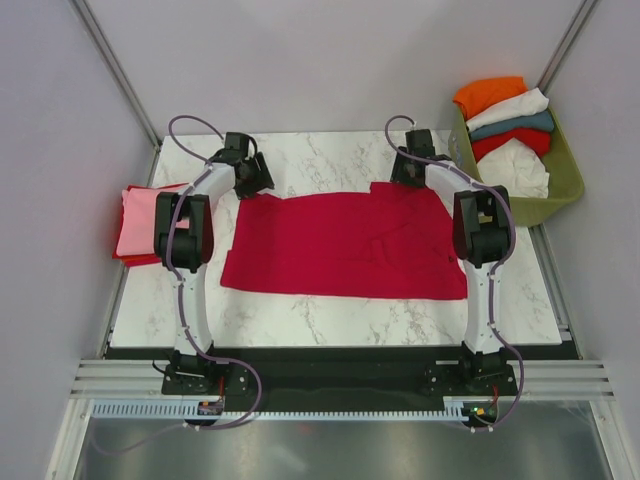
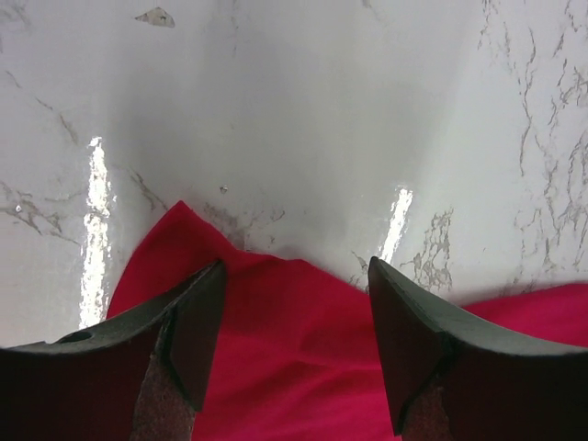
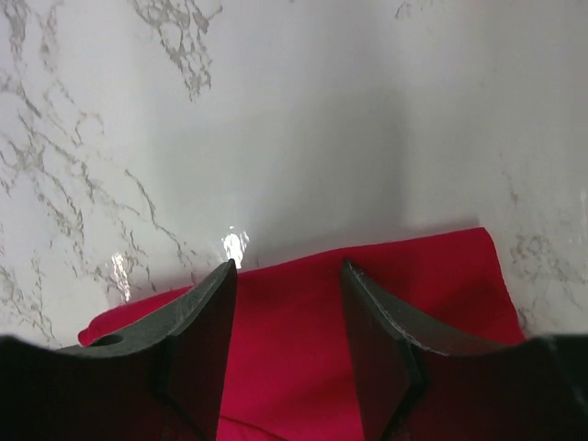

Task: Fold and stack the t-shirts
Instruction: Fold the tshirt

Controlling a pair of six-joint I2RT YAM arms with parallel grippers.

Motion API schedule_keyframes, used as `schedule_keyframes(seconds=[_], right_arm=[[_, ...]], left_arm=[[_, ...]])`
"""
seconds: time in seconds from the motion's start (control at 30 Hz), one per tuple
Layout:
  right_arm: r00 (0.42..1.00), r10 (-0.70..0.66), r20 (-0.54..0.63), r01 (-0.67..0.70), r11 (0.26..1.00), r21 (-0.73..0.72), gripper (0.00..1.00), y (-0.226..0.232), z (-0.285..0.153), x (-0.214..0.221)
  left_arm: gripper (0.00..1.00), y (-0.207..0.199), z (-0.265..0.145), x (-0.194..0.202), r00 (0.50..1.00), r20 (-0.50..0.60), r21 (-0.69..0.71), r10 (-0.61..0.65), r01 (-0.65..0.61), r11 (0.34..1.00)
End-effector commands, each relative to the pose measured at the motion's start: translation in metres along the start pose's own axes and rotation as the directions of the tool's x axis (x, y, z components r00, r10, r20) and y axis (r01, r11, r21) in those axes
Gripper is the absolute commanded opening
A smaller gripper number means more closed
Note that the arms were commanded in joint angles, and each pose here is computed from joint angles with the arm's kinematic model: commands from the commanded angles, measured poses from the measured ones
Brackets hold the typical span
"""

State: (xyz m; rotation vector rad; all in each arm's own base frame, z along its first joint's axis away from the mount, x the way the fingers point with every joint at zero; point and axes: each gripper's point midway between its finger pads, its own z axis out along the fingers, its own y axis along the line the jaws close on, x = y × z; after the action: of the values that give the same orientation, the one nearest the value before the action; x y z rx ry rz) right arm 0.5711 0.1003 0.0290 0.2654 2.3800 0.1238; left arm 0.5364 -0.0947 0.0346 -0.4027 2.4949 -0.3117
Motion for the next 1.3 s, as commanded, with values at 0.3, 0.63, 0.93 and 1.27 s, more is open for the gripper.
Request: schedule_keyframes(seconds=[0.3,0.63,0.93,1.27], right_arm=[[0.998,0.058,0.015,-0.057,0.998,-0.038,0.59,0.002,0.009,-0.025],[0.993,0.055,0.103,-0.042,0.991,-0.127,0.65,0.020,-0.025,-0.059],[0.986,0.060,0.152,-0.043,0.993,-0.112,0.64,0.015,-0.046,-0.073],[0.985,0.075,0.156,-0.058,0.992,-0.109,0.63,0.009,-0.049,-0.075]], left_arm=[[0.68,0.047,-0.004,-0.016,0.995,0.046,-0.158,-0.090,0.096,0.983],[0.75,0.012,-0.040,-0.064,0.980,0.189,-0.024,-0.064,0.070,0.997],[0.70,0.044,-0.052,-0.055,0.975,0.216,-0.170,-0.059,0.097,0.981],[0.64,0.065,-0.029,-0.042,0.985,0.161,-0.242,-0.055,0.094,0.966]])
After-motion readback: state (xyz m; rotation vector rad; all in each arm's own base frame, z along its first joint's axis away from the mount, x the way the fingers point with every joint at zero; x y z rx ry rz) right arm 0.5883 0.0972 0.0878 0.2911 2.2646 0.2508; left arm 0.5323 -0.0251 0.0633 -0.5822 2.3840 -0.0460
